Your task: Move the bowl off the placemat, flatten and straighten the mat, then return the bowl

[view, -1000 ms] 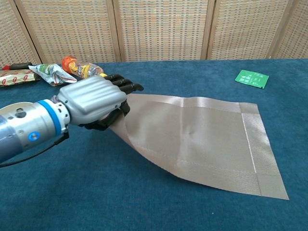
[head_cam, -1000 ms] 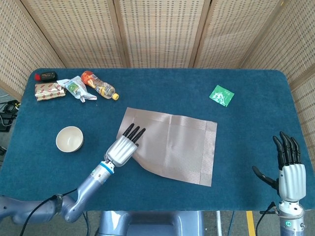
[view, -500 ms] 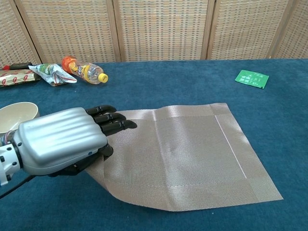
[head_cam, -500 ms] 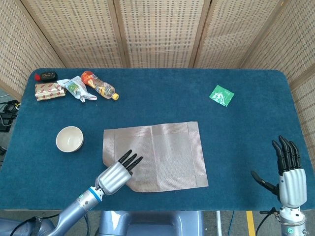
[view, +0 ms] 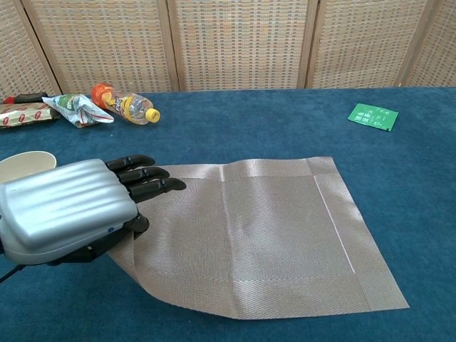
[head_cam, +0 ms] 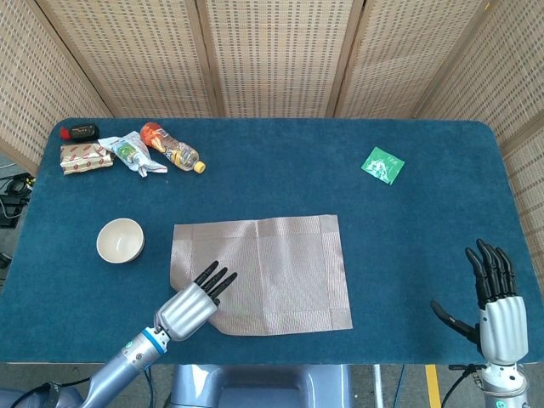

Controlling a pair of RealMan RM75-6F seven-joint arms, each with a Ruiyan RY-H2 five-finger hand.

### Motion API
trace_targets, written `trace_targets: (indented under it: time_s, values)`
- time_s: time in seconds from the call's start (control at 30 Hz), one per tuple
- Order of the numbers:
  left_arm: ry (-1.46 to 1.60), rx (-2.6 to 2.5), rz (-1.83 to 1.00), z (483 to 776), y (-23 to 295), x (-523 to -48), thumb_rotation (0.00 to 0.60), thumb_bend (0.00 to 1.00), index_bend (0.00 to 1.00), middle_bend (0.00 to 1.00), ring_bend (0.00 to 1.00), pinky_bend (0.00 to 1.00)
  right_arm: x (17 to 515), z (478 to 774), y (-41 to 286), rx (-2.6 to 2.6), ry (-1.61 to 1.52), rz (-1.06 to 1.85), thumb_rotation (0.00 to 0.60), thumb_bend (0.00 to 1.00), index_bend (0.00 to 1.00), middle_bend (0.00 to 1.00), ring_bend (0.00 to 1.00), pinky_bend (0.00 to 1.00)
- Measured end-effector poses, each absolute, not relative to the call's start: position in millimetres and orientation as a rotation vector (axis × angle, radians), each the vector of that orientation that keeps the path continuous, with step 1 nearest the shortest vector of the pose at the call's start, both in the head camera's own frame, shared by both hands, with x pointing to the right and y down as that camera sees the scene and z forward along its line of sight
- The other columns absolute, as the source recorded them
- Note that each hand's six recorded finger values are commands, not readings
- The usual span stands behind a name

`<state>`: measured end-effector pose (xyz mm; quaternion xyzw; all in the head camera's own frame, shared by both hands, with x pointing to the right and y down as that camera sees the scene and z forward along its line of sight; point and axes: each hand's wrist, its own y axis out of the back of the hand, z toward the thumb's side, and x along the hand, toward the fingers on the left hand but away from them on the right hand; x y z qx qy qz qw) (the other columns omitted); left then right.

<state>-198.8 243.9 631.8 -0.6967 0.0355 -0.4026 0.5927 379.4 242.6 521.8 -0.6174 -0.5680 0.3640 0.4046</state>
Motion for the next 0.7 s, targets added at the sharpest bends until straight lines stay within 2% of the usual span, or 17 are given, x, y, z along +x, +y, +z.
trace_targets:
  time_s: [0.03,0.1,0.17,0.2,0.4,0.7]
  values:
    - [0.085,-1.617,-0.938,631.3,243.9,-200.5,0.600,0.62,0.50,0.00,0.00,0.00,379.3,521.9,242.9,-1.559,-1.432,0.921,0.600,0.24,0.06,0.00,0.00,0.00]
    - [0.088,-1.613,-0.943,630.3,243.9,-204.2,0.600,0.48,0.21,0.00,0.00,0.00,378.4,521.8,243.5,-1.558,-1.426,0.923,0.600,0.24,0.06,0.00,0.00,0.00]
    - [0.089,-1.610,-0.944,629.1,243.9,-206.3,0.600,0.39,0.04,0.00,0.00,0.00,377.4,521.3,244.3,-1.559,-1.422,0.921,0.600,0.24,0.06,0.00,0.00,0.00]
    - [0.091,-1.609,-0.944,627.9,243.9,-207.7,0.600,0.35,0.00,0.00,0.00,0.00,376.8,520.9,244.7,-1.558,-1.419,0.919,0.600,0.24,0.06,0.00,0.00,0.00]
    - [0.106,-1.635,-0.936,617.6,248.2,-214.4,0.600,0.26,0.00,0.00,0.00,0.00,373.8,517.6,247.7,-1.560,-1.406,0.907,0.600,0.24,0.06,0.00,0.00,0.00]
    - [0.233,-1.686,-0.898,585.1,252.6,-233.6,0.600,0.26,0.00,0.00,0.00,0.00,366.5,507.2,256.5,-1.558,-1.391,0.868,0.600,0.24,0.06,0.00,0.00,0.00]
